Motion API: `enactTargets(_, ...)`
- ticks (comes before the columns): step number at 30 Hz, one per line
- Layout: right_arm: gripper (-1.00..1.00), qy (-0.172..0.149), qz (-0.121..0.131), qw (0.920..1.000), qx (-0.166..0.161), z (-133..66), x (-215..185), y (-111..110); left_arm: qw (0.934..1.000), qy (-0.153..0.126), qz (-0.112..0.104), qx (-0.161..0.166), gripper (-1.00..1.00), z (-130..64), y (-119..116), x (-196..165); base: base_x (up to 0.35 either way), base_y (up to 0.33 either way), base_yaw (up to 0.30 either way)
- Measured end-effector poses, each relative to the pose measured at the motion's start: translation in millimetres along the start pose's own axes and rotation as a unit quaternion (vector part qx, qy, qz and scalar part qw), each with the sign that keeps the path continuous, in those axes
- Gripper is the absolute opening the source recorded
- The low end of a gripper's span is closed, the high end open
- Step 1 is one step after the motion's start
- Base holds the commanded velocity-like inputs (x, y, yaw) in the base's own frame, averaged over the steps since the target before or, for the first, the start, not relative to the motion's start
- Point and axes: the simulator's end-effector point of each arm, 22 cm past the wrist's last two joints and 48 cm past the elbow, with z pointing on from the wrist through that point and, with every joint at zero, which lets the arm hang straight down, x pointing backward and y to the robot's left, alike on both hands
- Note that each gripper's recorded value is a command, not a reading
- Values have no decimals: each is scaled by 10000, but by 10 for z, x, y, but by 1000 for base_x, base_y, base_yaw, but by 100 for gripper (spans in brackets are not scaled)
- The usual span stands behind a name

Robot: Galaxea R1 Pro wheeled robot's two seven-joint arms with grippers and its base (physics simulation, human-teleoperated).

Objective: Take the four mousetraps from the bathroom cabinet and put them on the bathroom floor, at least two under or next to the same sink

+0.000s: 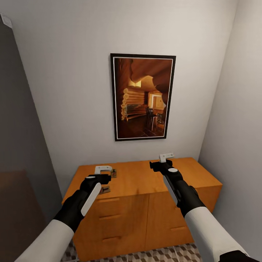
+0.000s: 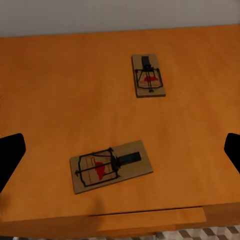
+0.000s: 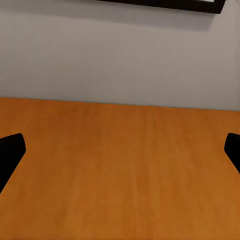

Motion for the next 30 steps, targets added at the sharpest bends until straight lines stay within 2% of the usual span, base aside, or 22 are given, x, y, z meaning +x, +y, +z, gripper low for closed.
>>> enactTargets(12, 100, -1, 0, 10000, 2, -4, -2, -1, 9999, 5, -140, -77, 100, 10, 110, -14, 66, 0, 0)
enactTargets(19, 100, 0, 0, 10000, 2, -1, 0, -2, 9998, 9, -151, -110, 100, 19, 162, -11, 151, 0, 0)
enactTargets(30, 100, 1, 1, 10000, -1, 0, 0, 1, 9997, 7, -129, -191, 100, 35, 275, -9, 20, 0, 0)
